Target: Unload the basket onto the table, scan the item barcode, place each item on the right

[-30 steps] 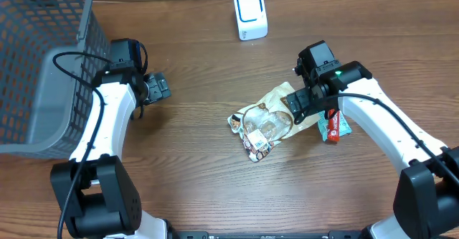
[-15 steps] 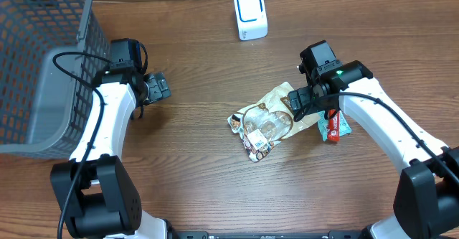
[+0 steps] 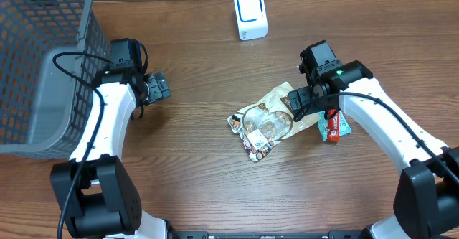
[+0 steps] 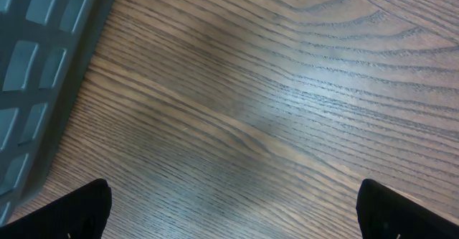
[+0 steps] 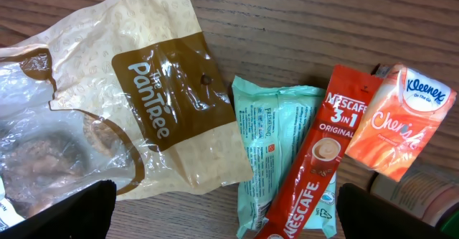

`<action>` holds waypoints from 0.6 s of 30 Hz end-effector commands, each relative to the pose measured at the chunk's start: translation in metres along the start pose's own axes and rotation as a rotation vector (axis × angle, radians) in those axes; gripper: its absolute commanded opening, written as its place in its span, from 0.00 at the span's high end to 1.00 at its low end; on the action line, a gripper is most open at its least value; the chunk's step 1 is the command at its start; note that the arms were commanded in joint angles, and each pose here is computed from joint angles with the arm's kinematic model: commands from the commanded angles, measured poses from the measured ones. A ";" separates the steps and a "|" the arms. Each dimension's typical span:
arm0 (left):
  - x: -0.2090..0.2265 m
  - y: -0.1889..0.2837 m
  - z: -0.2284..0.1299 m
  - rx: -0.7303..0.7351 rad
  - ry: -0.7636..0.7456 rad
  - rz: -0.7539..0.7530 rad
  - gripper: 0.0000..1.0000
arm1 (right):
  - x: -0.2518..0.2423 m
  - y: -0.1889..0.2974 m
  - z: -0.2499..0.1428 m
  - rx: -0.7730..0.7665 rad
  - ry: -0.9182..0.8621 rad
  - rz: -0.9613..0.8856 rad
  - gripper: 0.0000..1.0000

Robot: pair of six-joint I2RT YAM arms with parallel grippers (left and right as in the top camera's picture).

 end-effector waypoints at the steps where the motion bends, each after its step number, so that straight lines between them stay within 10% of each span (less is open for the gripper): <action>1: 0.001 0.012 0.010 -0.044 0.024 -0.002 0.00 | -0.003 0.004 0.009 -0.023 -0.017 -0.011 0.00; 18: 0.001 0.012 0.010 -0.044 0.024 -0.002 0.00 | -0.021 0.169 0.011 -0.493 -0.070 0.062 0.00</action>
Point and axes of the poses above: each gripper's point midway between its finger pads, its own y axis back along the fingers, its own x axis along the line the jaws close on, z = x × y, the point moved 2 cm from there along y, back along the fingers, and after that the axes turned 2 degrees about -y, right-handed, at the moved point
